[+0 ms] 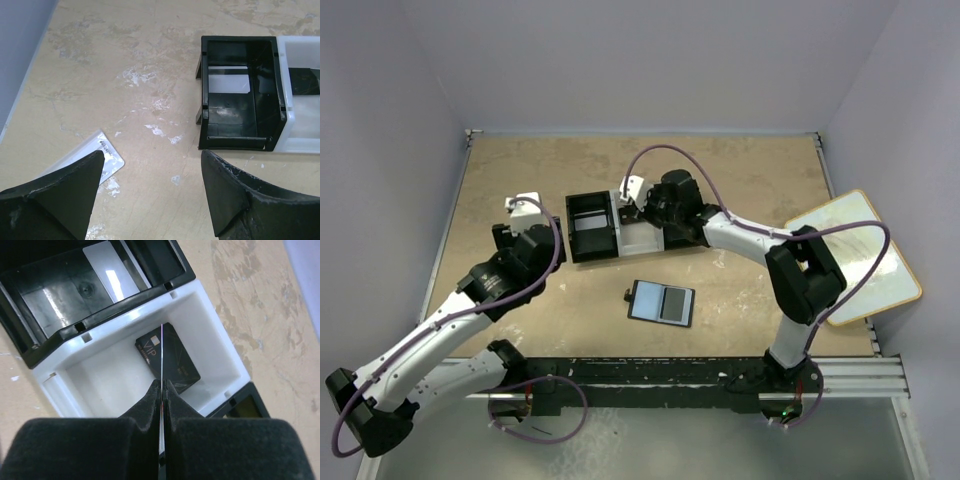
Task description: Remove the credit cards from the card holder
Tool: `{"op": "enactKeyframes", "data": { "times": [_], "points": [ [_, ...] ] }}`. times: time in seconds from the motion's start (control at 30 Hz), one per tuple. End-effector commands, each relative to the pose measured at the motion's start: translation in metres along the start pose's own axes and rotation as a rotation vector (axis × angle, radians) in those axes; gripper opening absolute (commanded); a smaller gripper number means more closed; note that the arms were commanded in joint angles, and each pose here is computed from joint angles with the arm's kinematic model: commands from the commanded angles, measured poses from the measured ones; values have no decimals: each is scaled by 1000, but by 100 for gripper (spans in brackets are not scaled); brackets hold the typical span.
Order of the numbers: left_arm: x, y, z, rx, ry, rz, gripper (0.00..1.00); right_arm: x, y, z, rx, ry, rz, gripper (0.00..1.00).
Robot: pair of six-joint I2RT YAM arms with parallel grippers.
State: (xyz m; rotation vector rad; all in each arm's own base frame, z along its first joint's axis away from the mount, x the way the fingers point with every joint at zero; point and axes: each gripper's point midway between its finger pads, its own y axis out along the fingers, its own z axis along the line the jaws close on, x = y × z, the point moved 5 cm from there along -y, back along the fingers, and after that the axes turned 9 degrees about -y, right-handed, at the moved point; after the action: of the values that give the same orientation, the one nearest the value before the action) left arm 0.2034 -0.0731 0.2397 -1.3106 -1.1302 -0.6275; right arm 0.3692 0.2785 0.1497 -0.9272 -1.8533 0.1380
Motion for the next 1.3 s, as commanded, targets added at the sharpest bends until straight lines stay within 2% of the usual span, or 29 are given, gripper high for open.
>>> {"op": "enactKeyframes", "data": {
  "times": [0.0, 0.27, 0.73, 1.0, 1.13, 1.27],
  "points": [
    [-1, 5, -2, 24, 22, 2, 76, 13, 9, -12, 46, -156, -19, 0],
    [-5, 10, -3, 51, 49, 14, 76, -11, 34, -20, 82, -292, 104, 0],
    [-10, 18, -6, 84, 99, 27, 76, -17, 61, -36, 56, -405, 131, 0],
    [-11, 21, -7, 84, 106, 36, 76, -31, 72, -30, 106, -439, 164, 5],
    [-12, 21, -7, 82, 107, 39, 76, -36, 74, -26, 142, -435, 186, 15],
    [-12, 21, -8, 77, 107, 41, 76, -36, 72, -21, 177, -427, 186, 18]
  ]
}}
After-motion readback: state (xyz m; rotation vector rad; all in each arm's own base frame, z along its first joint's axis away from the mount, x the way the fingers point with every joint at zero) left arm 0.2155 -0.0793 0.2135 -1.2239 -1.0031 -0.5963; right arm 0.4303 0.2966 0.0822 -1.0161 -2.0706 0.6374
